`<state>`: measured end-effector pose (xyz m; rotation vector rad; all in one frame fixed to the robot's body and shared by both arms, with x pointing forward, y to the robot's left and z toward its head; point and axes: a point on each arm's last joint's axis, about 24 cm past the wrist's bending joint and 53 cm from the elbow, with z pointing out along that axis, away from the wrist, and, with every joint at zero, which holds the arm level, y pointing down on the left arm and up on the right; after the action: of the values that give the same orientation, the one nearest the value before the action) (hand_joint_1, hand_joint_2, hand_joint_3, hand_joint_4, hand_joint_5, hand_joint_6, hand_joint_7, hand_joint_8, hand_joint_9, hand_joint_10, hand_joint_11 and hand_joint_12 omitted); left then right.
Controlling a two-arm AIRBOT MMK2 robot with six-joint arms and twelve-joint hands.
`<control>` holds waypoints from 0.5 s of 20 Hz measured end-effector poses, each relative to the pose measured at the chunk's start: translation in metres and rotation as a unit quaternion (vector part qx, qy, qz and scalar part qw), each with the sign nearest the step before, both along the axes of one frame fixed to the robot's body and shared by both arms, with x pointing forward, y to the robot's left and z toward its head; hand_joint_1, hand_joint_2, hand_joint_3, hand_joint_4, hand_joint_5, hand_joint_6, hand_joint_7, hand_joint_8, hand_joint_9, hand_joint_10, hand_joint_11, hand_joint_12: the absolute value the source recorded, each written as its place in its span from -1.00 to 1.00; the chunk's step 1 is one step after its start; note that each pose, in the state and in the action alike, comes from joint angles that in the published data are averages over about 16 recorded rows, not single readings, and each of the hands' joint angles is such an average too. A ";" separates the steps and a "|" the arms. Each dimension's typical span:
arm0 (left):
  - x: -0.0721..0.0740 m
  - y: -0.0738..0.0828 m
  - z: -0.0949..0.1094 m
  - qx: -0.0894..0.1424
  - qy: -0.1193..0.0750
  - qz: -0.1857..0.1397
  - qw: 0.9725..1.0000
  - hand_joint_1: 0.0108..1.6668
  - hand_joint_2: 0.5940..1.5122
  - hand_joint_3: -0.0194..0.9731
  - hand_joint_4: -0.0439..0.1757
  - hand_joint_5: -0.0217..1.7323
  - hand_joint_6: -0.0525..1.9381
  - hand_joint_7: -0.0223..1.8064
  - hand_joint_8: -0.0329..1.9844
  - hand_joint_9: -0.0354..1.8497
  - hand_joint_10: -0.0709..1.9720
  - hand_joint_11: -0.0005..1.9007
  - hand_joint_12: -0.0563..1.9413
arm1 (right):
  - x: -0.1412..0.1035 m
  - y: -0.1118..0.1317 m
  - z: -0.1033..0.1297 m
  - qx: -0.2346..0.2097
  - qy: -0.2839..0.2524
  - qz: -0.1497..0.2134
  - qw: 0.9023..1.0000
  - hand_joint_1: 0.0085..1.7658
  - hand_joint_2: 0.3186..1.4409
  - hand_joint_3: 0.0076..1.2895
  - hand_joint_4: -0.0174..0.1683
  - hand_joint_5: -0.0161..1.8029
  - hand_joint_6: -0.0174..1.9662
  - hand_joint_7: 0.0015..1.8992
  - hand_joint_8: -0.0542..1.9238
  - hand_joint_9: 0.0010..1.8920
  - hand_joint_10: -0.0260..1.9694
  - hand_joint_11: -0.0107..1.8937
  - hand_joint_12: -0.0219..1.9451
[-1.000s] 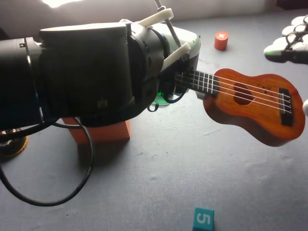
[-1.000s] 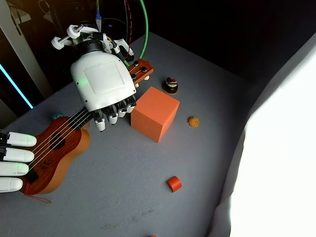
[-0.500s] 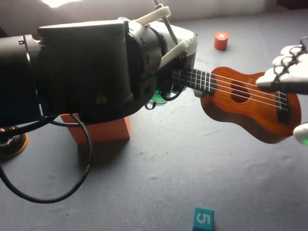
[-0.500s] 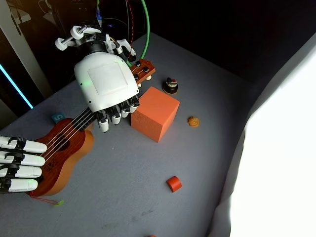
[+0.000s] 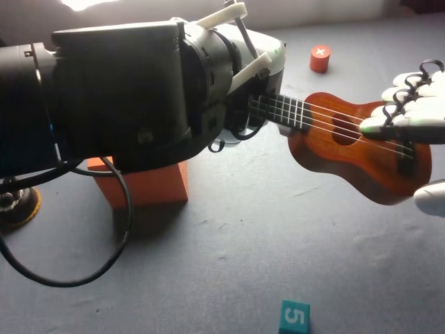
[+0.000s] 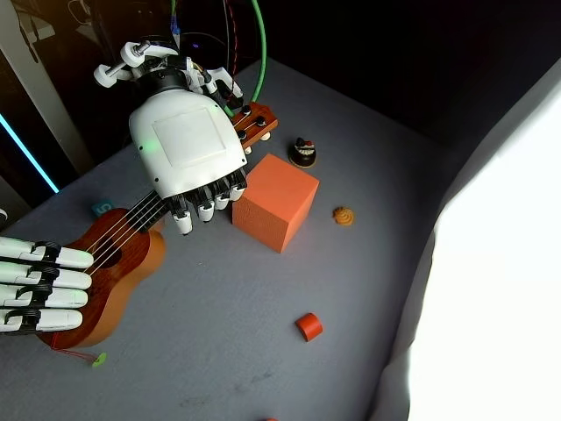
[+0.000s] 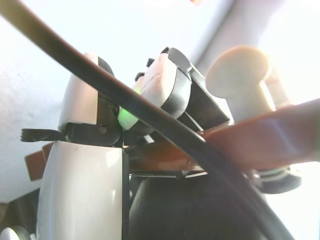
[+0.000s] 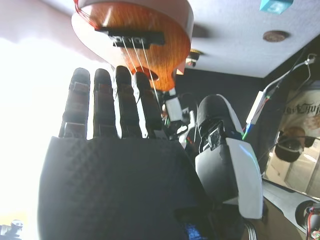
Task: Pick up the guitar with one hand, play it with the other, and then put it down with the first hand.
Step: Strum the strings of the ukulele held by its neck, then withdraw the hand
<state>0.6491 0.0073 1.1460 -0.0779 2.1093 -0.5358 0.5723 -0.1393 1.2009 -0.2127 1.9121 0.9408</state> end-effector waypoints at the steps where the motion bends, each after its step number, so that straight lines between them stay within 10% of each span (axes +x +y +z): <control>1: 0.001 0.000 0.001 0.000 -0.001 0.001 1.000 0.80 0.07 -1.00 0.48 0.41 0.94 0.48 1.00 0.52 0.95 0.51 0.97 | 0.000 0.000 0.000 0.000 0.000 0.001 1.000 -0.95 0.79 -0.98 -0.86 -0.78 -0.94 -0.82 -0.94 -0.92 -0.96 -0.97 -0.96; 10: 0.008 0.004 0.005 0.000 -0.005 0.008 1.000 0.80 0.07 -1.00 0.61 0.40 0.92 0.48 1.00 0.52 0.95 0.50 0.97 | -0.007 0.006 -0.001 0.003 0.000 0.014 1.000 -0.94 0.79 -0.98 -0.88 -0.74 -0.90 -0.81 -0.94 -0.91 -0.96 -0.96 -0.96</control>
<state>0.6572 0.0117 1.1505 -0.0914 2.0969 -0.5266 0.5650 -0.1334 1.2000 -0.2362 1.9112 0.9656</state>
